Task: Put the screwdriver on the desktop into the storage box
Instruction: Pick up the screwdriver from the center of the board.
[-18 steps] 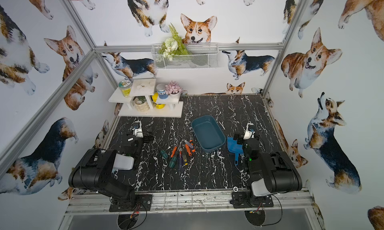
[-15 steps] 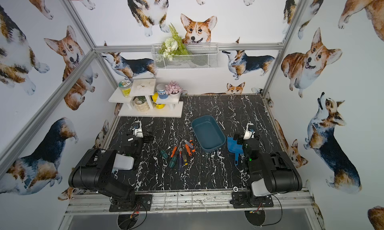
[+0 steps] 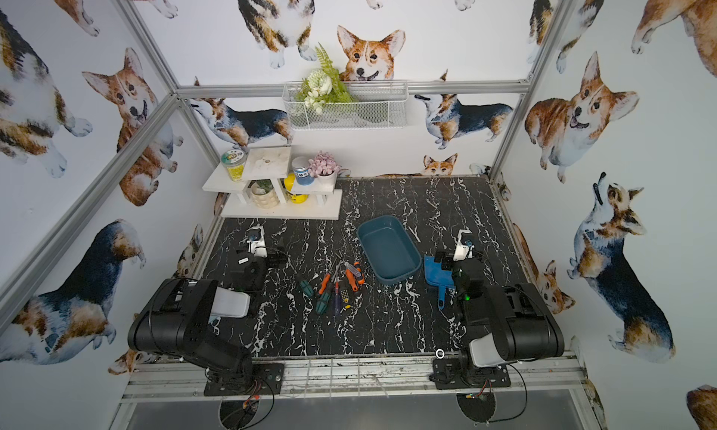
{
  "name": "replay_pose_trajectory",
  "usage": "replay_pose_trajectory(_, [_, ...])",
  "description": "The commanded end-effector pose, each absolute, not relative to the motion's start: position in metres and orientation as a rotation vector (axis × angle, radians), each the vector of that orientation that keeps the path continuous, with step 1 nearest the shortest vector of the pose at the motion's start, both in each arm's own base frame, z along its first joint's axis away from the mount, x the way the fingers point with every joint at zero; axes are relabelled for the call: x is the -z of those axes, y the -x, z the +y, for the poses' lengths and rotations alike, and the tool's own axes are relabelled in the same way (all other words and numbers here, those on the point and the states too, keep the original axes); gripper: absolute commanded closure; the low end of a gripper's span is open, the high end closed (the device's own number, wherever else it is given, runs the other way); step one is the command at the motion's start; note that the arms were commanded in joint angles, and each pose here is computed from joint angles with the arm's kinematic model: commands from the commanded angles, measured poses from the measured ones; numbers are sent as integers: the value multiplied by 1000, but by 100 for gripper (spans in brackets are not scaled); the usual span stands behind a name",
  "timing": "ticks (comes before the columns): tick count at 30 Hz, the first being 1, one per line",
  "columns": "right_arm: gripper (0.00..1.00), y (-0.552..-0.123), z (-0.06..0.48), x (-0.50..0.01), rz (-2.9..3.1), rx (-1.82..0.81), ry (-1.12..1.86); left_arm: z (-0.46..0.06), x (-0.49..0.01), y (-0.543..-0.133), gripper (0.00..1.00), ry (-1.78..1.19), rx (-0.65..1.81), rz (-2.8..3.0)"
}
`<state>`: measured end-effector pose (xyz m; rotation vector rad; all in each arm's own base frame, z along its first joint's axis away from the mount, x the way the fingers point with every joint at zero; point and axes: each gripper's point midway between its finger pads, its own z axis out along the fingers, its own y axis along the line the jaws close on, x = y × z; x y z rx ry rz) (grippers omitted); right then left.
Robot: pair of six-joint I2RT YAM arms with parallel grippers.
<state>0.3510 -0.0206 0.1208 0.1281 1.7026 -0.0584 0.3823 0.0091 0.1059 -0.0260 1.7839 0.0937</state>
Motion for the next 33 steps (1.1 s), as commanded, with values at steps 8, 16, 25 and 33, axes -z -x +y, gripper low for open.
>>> replay_pose_trajectory(8, [0, -333, -19, -167, 1590, 112, -147, 16, -148, -350, 0, 134, -261, 1619])
replay_pose_trajectory(16, [0, -309, -34, -224, 1392, -324, -688, 34, -199, -344, 0, 488, -179, 1715])
replay_pose_trajectory(25, [1, -324, 77, -208, 1828, -659, -391, 31, -180, -274, 1, 862, 269, 1601])
replay_pose_trajectory(33, [2, -314, 176, -181, 2113, -550, -57, 4, -156, -260, 0, 833, 356, 1841])
